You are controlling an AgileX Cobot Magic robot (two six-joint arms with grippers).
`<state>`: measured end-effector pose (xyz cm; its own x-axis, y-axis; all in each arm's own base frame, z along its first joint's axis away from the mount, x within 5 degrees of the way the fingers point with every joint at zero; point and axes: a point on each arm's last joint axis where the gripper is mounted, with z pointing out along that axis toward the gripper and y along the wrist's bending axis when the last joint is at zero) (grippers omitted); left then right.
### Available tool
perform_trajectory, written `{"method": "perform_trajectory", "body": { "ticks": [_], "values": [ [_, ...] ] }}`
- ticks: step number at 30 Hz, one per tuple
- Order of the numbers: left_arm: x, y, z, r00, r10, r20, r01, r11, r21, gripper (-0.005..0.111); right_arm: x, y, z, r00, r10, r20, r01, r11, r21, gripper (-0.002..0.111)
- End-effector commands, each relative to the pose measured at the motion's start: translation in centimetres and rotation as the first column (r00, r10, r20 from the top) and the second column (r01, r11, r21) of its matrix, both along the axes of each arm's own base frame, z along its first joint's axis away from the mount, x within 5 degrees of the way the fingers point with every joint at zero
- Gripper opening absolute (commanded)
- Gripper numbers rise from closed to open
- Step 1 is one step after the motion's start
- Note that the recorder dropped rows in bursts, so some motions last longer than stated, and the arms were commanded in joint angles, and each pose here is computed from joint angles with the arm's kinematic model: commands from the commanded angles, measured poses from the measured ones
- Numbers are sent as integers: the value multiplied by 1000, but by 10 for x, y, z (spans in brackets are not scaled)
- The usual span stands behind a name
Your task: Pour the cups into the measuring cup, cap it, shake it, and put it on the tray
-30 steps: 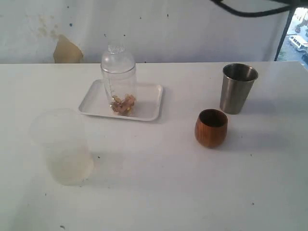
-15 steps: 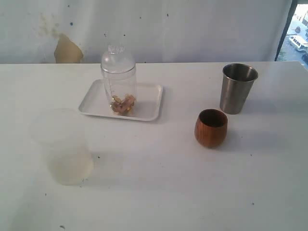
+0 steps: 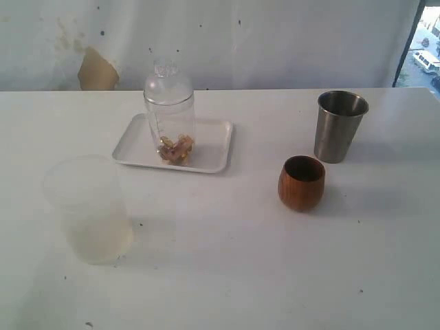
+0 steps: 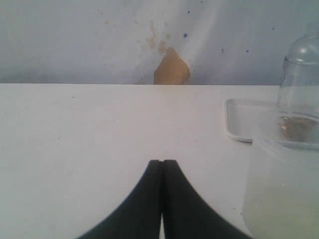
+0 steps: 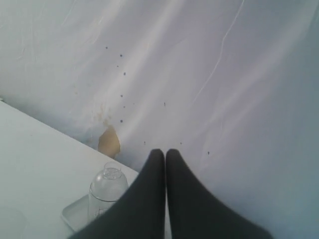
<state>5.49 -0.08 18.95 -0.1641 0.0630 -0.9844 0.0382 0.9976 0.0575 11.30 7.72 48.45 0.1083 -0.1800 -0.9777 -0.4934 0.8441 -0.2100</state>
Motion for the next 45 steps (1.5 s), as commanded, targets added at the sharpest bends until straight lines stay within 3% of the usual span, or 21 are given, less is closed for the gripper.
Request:
{"method": "perform_trajectory", "body": {
  "ticks": [1, 22, 25, 28, 31, 35, 41, 45],
  "values": [
    [0, 0, 1, 1000, 1, -1, -1, 1000, -11, 103, -11, -10, 3, 1000, -2, 12, 1, 1000, 26, 0],
    [0, 0, 1, 1000, 1, -1, -1, 1000, -11, 103, -20, -15, 9, 998, 26, 58, -31, 996, 89, 0],
    [0, 0, 1, 1000, 1, -1, -1, 1000, -11, 103, -20, -10, 13, 974, 56, 220, -73, 995, 70, 0],
    [0, 0, 1, 1000, 1, -1, -1, 1000, -11, 103, -17, -3, 7, 892, 68, 447, -115, 990, 77, 0],
    [0, 0, 1, 1000, 1, -1, -1, 1000, -11, 103, -18, -7, -5, 844, 28, 535, -103, 988, 111, 0],
    [0, 0, 1, 1000, 1, -1, -1, 1000, -11, 103, -20, -21, -25, 814, -55, 578, -30, 990, 137, 0],
    [0, 0, 1, 1000, 1, -1, -1, 1000, -11, 103, -33, -50, -54, 815, -246, 525, 197, 969, 149, 0],
    [0, 0, 1, 1000, 1, -1, -1, 1000, -11, 103, -61, -63, -80, 760, -334, 557, 294, 942, 163, 0]
  ]
}}
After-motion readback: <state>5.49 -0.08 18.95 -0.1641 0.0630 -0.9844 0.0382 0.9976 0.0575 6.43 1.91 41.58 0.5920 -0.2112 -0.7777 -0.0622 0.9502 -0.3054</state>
